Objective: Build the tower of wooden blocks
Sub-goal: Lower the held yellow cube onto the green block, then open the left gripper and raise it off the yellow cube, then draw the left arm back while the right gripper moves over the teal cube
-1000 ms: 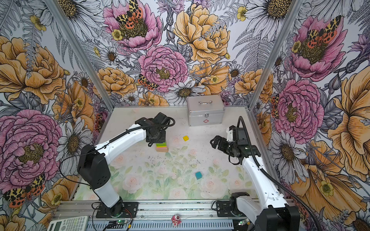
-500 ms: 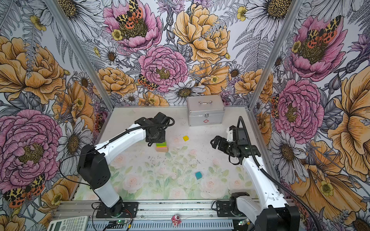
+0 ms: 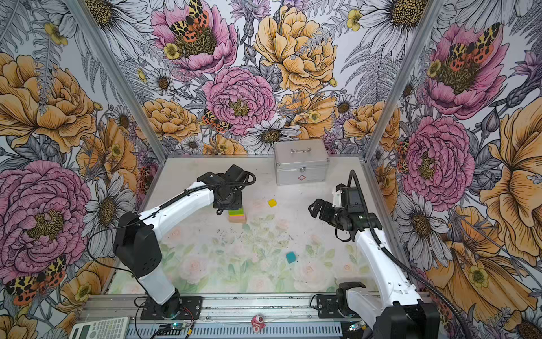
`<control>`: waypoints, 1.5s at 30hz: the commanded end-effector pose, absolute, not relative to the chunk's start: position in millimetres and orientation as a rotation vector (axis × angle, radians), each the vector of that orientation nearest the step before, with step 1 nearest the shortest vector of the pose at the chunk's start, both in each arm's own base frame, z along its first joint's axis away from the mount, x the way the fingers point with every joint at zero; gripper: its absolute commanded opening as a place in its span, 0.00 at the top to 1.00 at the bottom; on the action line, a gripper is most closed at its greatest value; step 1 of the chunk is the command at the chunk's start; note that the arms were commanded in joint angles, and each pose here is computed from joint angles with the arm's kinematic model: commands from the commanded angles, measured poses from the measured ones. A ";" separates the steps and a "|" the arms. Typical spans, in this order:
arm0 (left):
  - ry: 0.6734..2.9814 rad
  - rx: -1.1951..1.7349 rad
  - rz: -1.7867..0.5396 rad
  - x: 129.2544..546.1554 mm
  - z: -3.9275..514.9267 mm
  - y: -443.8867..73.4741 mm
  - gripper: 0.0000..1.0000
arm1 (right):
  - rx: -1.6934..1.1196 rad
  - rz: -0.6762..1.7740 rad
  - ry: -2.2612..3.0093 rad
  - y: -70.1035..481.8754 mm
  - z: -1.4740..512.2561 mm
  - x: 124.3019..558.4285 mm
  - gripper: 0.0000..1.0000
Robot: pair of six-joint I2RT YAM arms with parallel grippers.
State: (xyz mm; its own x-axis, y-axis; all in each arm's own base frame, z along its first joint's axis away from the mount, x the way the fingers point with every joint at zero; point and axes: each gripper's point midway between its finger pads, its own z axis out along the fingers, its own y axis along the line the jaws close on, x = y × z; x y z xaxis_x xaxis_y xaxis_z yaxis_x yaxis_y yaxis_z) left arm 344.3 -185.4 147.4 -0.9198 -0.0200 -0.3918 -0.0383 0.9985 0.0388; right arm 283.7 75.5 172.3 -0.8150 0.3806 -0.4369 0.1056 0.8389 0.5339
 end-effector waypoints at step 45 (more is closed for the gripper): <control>2.375 -0.105 -0.148 259.7 259.4 -148.6 0.25 | 0.112 0.480 2.717 125.8 124.7 207.0 0.19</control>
